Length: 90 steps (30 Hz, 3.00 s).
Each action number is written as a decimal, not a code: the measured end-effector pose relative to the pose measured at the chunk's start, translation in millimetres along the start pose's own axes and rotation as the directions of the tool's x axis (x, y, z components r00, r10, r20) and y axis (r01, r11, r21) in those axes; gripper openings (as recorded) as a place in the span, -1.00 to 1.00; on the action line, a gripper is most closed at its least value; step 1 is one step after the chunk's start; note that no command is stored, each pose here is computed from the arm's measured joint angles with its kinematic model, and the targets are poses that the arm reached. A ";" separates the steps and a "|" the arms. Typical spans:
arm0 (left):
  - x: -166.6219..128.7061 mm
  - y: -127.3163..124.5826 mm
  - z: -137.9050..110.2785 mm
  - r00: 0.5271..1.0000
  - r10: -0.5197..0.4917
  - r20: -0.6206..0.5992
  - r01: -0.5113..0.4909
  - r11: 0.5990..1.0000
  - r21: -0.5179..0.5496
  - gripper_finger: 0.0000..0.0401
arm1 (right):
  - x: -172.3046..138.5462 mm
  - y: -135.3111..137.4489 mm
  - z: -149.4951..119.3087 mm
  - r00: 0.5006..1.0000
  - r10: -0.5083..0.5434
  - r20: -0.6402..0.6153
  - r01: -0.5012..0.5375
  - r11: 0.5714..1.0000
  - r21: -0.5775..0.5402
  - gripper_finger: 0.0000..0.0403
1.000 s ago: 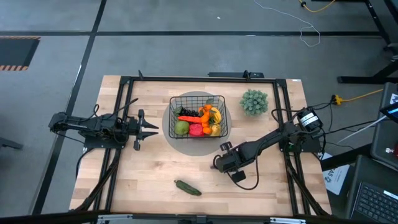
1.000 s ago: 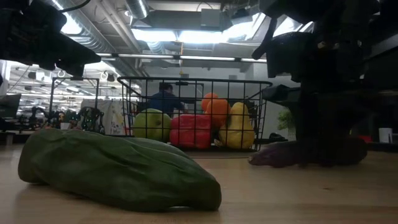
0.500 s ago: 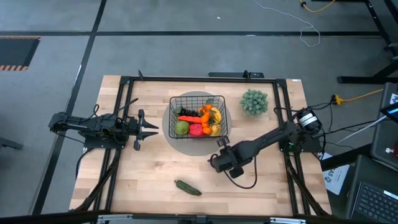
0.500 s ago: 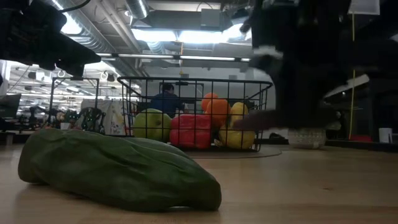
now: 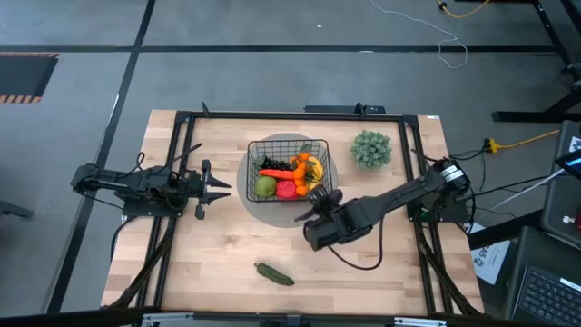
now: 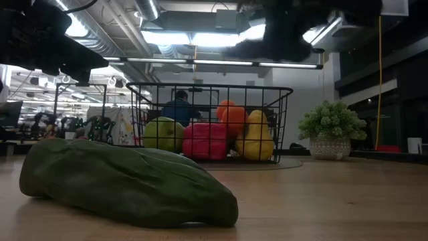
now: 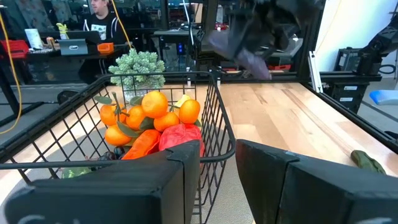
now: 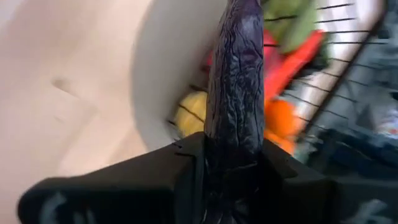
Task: Build produce basket
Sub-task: Put the purple eggplant into the black wire basket, then put the green chili pepper into the black wire basket
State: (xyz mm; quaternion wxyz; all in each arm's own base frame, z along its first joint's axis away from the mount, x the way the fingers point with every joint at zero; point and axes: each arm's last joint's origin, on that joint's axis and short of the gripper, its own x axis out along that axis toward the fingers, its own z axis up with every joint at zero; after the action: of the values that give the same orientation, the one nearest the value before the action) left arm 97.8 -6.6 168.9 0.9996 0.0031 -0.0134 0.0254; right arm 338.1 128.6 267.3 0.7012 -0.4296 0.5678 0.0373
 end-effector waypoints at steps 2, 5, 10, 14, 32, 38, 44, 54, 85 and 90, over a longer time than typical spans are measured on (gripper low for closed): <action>0.0 0.0 0.0 1.000 0.000 0.000 0.000 1.000 0.000 -0.53 | -9.3 -10.8 -0.7 0.999 -0.034 -0.005 0.034 0.999 -0.020 -0.60; 0.0 0.0 0.0 1.000 0.000 0.000 0.000 1.000 0.000 -0.53 | -21.5 -30.2 -2.8 0.998 -0.070 0.000 0.070 0.998 0.006 -0.60; 0.0 0.0 0.0 1.000 0.000 0.000 0.000 1.000 0.000 -0.53 | -32.7 -66.5 -11.7 0.995 -0.098 0.018 0.096 0.991 0.091 -0.60; 0.0 0.0 0.0 1.000 0.000 0.000 0.000 1.000 -0.001 -0.53 | -29.4 -96.8 -19.1 0.991 -0.114 0.064 0.101 0.980 0.172 -0.60; 0.0 0.0 0.0 1.000 0.000 0.000 0.000 1.000 -0.002 -0.53 | 10.8 -176.3 -48.2 0.898 -0.053 0.437 -0.249 0.757 0.604 -0.60; 0.0 0.0 0.0 1.000 0.000 0.000 0.000 1.000 -0.002 -0.53 | 16.3 -177.6 -49.3 0.893 -0.026 0.449 -0.276 0.755 0.595 -0.60; 0.0 0.0 0.0 1.000 0.000 0.001 0.000 1.000 -0.002 -0.53 | 23.2 -176.3 -46.6 0.899 -0.012 0.439 -0.279 0.755 0.593 -0.60; 0.0 0.0 0.0 1.000 0.000 0.000 0.000 1.000 -0.003 -0.53 | 27.3 -174.9 -45.2 0.903 0.001 0.429 -0.303 0.710 0.636 -0.57; 0.0 0.0 0.0 1.000 0.000 0.000 0.000 1.000 -0.003 -0.53 | 29.2 -177.2 -49.9 0.950 -0.085 0.302 -0.104 0.824 0.558 -0.06; 0.0 0.0 0.1 1.000 0.000 0.001 0.000 1.000 -0.003 -0.53 | 29.2 -177.1 -49.9 0.949 -0.084 0.302 -0.107 0.818 0.565 0.00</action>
State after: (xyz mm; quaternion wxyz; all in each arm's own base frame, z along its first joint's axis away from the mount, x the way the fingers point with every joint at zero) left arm 97.8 -6.6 168.9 0.9996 0.0017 -0.0137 0.0254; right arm 406.0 -27.5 343.0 0.8787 -0.1829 0.4364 -0.0636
